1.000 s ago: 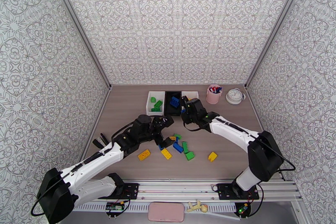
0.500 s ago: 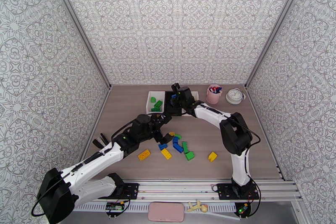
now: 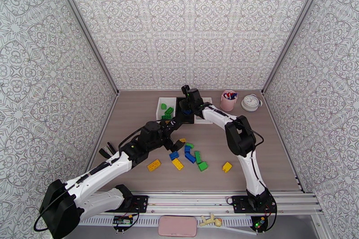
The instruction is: Sort the legos into containers by color
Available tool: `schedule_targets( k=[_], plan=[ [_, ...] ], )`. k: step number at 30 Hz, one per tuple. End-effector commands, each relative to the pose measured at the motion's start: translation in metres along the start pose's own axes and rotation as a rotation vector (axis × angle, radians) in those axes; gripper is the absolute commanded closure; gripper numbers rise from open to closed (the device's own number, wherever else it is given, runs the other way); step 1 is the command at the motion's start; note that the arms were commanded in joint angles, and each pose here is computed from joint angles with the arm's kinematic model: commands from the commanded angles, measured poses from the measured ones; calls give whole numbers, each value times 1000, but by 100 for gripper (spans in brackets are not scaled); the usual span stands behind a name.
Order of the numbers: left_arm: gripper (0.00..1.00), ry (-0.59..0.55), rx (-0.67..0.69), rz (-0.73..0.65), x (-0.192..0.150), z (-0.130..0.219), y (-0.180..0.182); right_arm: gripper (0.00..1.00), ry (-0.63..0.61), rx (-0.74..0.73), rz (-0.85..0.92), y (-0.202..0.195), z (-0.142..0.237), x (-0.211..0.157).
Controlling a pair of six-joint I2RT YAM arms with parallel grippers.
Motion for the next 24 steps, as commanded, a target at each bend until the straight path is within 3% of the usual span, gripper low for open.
schedule_targets(
  k=[1, 7, 11, 16, 24],
  plan=[
    [0, -7, -8, -16, -3, 1, 3, 41, -24, -26, 0, -6, 20, 18],
    [0, 32, -75, -68, -4, 3, 1, 18, -54, -3, 9, -6, 57, 15],
    [0, 33, -154, -92, -4, 5, -2, 11, -23, 19, 9, -6, 90, 5],
    [0, 22, -202, -158, -8, 6, -6, 7, 71, 62, 32, -5, 135, -15],
    [0, -25, -272, -220, -17, 6, -9, 7, 351, -62, -58, -13, 185, -58]
  ],
)
Point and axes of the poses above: each hand's point on the last joint's axis, 136 mm out from that joint toward the fingers, its own z axis back along the fingers, its own y axis along the line the jaws close on, x = y × z, the point moved 10 cm from there along z, back along the fingers, and after that the axes turned 6 degrees about z, right-handed, at the moved point
